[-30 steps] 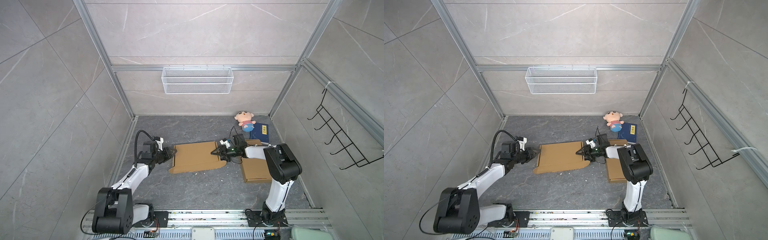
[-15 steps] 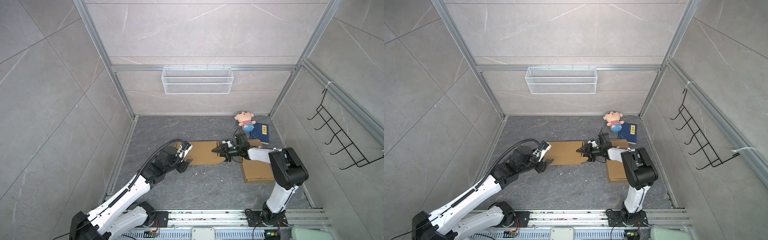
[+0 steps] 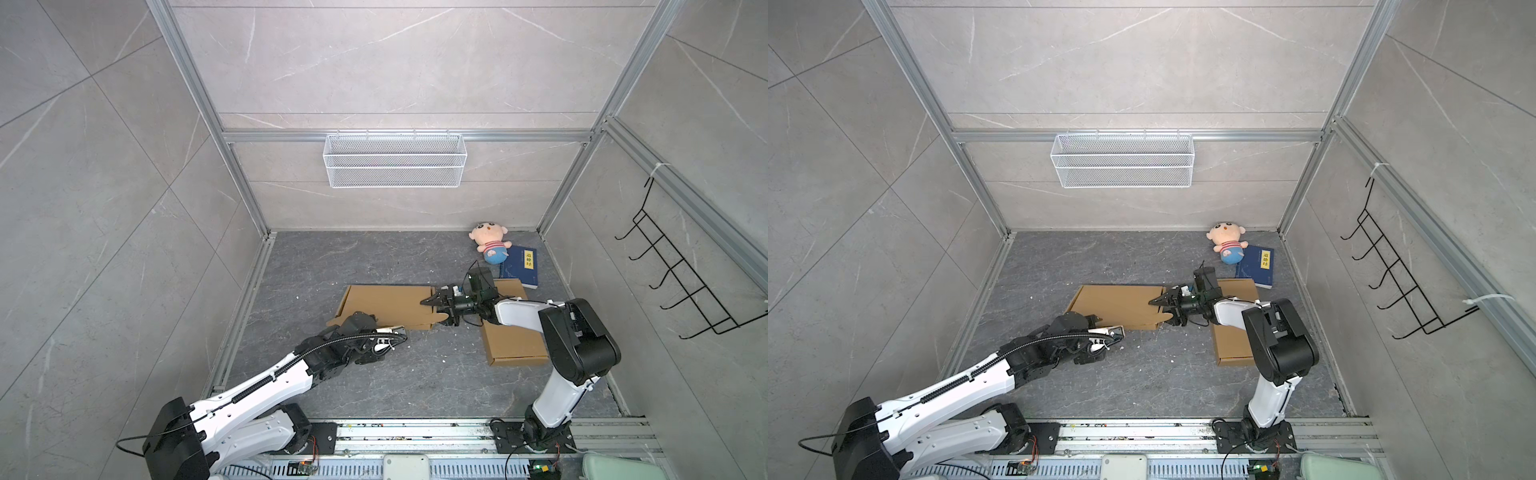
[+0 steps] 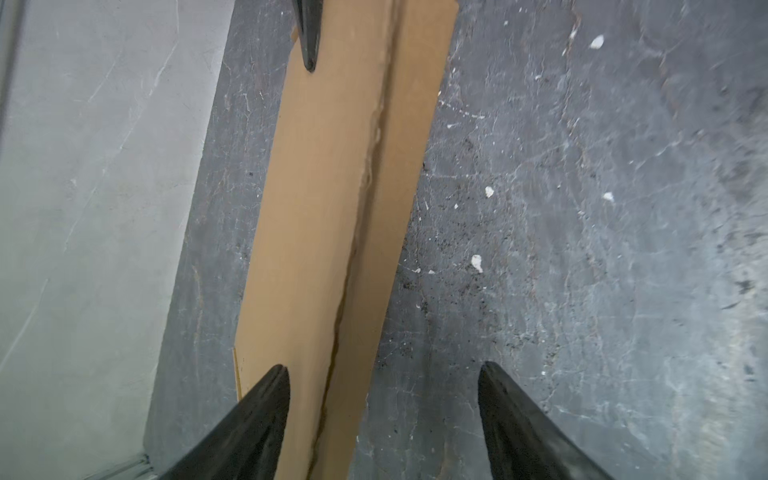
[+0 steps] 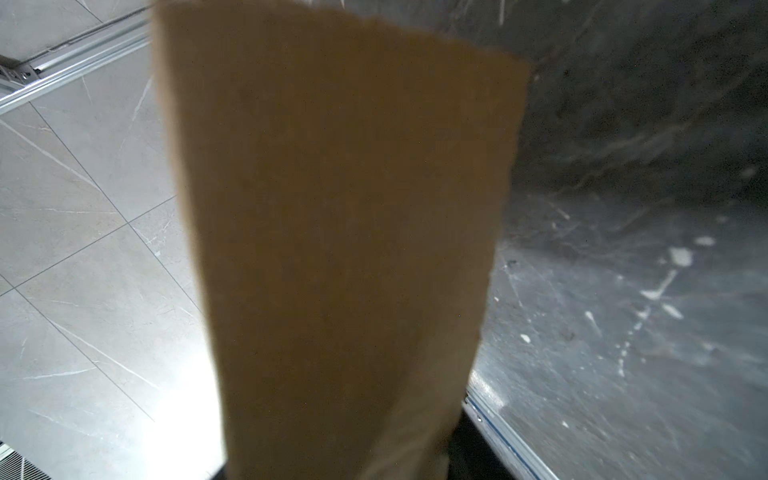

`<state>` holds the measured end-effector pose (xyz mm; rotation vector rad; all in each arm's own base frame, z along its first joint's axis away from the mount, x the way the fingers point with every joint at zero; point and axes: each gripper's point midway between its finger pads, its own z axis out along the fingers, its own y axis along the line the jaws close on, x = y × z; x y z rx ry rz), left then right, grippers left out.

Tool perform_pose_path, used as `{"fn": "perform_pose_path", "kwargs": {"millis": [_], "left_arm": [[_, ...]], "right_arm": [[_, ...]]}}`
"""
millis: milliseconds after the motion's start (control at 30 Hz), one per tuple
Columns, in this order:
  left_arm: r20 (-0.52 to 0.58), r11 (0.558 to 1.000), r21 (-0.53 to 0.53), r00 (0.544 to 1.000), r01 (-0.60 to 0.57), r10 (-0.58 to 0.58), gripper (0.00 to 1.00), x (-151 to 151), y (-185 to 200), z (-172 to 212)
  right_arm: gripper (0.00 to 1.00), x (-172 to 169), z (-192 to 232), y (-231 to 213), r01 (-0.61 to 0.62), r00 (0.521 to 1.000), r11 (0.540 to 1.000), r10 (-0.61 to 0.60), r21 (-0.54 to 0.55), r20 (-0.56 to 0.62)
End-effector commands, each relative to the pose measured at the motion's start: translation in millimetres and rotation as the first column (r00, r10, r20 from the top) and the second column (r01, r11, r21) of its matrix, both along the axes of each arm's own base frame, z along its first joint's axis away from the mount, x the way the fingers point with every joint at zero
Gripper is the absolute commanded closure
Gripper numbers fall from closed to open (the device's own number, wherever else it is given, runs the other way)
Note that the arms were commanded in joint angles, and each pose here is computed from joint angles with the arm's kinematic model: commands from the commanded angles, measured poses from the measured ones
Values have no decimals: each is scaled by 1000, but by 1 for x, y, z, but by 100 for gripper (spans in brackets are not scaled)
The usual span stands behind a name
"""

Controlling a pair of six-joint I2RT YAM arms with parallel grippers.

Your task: Fold the paper box

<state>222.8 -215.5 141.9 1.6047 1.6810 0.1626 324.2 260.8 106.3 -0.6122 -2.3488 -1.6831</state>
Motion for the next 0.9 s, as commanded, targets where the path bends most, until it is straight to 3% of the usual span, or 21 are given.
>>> {"fn": "perform_pose_path", "kwargs": {"millis": [0, 533, 867], "left_arm": [[136, 999, 39, 990, 23, -28, 26, 15, -1, 11], [352, 993, 117, 935, -2, -40, 27, 41, 9, 27], [340, 994, 106, 938, 36, -71, 36, 36, 6, 38]], "right_arm": [[55, -7, 19, 3, -26, 1000, 998, 25, 53, 17], [57, -31, 31, 15, -82, 996, 992, 83, 99, -9], [53, -40, 36, 15, -95, 995, 989, 97, 113, -9]]}}
